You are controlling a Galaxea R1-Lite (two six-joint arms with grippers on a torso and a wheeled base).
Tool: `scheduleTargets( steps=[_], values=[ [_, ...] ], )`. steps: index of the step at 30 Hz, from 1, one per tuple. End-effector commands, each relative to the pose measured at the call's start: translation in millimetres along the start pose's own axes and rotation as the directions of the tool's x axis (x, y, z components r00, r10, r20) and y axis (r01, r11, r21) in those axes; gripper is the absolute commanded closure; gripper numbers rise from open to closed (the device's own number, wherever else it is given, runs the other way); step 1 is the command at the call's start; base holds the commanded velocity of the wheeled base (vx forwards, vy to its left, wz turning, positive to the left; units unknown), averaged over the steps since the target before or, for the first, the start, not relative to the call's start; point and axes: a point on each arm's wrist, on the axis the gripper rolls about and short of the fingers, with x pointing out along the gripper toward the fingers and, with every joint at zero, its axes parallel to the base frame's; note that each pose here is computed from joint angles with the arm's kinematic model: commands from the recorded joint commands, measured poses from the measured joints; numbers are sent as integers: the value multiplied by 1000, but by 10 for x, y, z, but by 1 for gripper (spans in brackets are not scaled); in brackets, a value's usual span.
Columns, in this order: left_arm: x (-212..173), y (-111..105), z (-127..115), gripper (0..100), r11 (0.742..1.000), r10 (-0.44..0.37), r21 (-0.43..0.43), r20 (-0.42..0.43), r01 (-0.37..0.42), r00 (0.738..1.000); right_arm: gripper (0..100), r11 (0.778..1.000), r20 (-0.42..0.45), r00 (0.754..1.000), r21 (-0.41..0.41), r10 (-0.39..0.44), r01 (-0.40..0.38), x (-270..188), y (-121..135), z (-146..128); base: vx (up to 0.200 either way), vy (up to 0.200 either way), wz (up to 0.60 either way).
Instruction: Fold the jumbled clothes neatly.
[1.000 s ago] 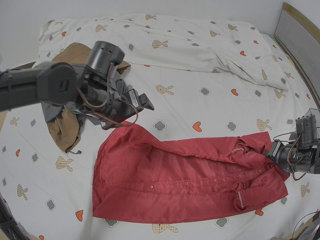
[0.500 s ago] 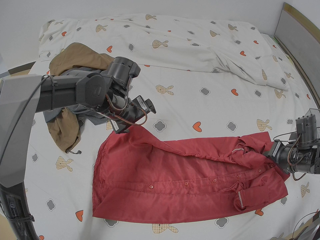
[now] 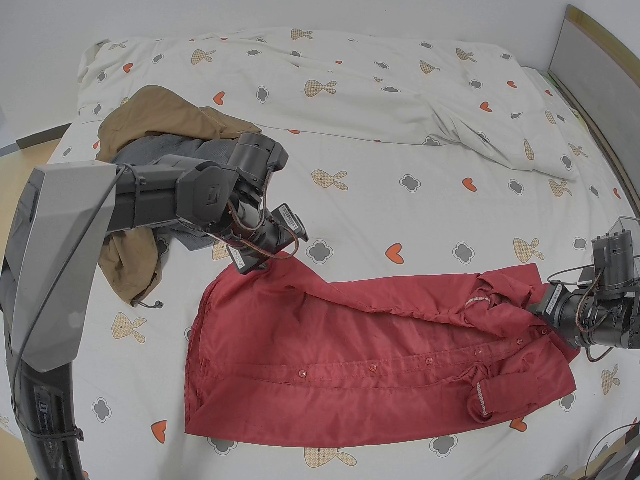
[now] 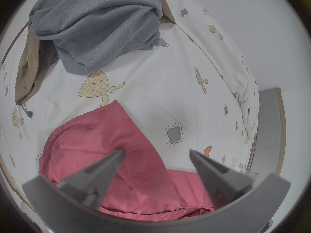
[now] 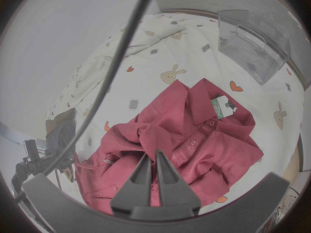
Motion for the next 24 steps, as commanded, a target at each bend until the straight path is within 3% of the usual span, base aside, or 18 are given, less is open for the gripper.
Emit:
scheduleTargets(
  steps=[1,9,13,17,20,21,22,24],
  values=[
    [2,19,-10,100,1000,13,-1,-10,-13,1000,100,1000,0,1000,1,-1,1,3,-1,1,0,0,0],
    [-205,17,28,100,1000,15,10,-7,-15,1000,100,1000,0,1000,1,-1,1,3,-1,1,0,0,0],
    [-341,156,112,100,993,33,109,2,-33,999,100,1000,-3,1000,2,-9,9,3,-24,-12,0,0,0],
    [-437,412,173,100,976,40,215,-26,-33,999,100,1000,-6,1000,2,-15,15,2,-42,-24,0,0,0],
    [-410,756,259,100,949,-34,312,-33,42,999,100,1000,-11,1000,0,-16,16,9,-44,-32,0,0,0],
    [-410,756,259,100,949,-34,312,-33,42,999,100,1000,-11,1000,0,-16,16,9,-44,-32,0,0,0],
    [-404,969,305,100,927,-97,362,-31,102,995,100,1000,-9,1000,1,-14,14,9,-39,-28,0,0,0],
    [-413,1162,312,100,895,-166,414,-35,165,986,100,1000,-10,1000,0,-13,13,8,-37,-30,0,0,0]
  ],
)
